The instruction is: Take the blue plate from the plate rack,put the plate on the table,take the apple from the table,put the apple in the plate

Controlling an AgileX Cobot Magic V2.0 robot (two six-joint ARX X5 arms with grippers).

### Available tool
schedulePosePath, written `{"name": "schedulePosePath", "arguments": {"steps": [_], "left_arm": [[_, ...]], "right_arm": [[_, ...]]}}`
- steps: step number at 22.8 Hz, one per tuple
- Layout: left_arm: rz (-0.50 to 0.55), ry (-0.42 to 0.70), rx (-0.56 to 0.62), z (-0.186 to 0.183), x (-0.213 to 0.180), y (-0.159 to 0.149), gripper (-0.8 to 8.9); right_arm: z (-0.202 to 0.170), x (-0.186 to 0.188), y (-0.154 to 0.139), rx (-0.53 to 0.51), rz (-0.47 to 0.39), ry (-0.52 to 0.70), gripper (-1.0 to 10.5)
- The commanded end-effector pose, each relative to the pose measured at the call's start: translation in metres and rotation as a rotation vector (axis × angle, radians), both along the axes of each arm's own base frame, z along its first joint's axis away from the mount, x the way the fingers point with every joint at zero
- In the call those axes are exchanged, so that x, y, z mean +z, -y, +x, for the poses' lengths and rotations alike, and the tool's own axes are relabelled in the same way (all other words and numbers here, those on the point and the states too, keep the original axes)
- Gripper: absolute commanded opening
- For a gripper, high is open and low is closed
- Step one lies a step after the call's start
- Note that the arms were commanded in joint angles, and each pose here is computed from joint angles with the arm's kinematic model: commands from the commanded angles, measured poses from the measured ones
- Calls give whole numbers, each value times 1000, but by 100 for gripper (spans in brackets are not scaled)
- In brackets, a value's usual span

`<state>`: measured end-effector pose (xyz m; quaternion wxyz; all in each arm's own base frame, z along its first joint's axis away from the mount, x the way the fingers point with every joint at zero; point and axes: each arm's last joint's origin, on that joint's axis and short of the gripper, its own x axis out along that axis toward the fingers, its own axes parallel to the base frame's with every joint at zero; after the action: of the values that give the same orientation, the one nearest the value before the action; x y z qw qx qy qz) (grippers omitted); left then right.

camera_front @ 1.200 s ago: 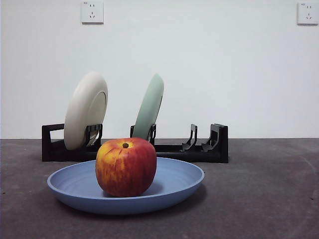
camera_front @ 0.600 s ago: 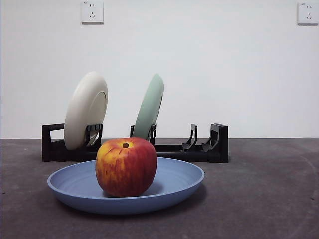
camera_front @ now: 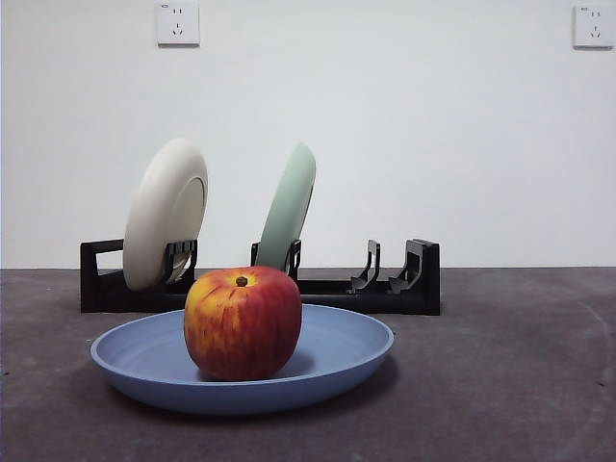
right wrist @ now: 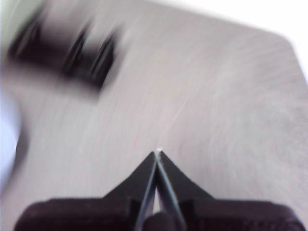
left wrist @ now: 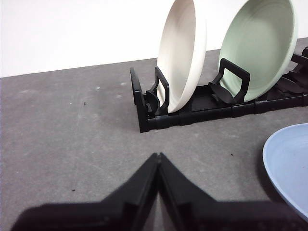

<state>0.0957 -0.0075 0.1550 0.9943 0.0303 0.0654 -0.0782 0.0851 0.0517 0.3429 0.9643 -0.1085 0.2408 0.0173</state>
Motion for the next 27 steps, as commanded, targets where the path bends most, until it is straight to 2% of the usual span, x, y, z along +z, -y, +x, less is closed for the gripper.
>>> {"name": "schedulePosePath", "arguments": {"steps": [1, 3, 4, 6, 8, 12, 18, 22, 27], "left_arm": [[-9, -8, 7, 1, -3, 0, -3], [-9, -11, 7, 1, -3, 0, -3], [-9, -11, 7, 1, -3, 0, -3], [-9, -11, 7, 1, -3, 0, -3], [-9, -11, 7, 1, -3, 0, -3], [-9, -11, 7, 1, -3, 0, -3], [-9, -11, 7, 1, -3, 0, -3], [-9, -14, 7, 1, -4, 0, -3], [-8, -24, 8, 1, -4, 0, -4]], "right_arm": [[15, -21, 11, 48, 115, 209, 1], [23, -48, 20, 152, 174, 383, 1], [25, -64, 25, 164, 186, 447, 1], [25, -99, 36, 91, 175, 490, 1], [21, -129, 44, 21, 180, 473, 1], [16, -155, 50, -58, 183, 461, 1], [10, -181, 53, -119, 176, 402, 1], [10, -193, 53, -133, 184, 313, 1], [11, -193, 53, -130, 161, 319, 1]]}}
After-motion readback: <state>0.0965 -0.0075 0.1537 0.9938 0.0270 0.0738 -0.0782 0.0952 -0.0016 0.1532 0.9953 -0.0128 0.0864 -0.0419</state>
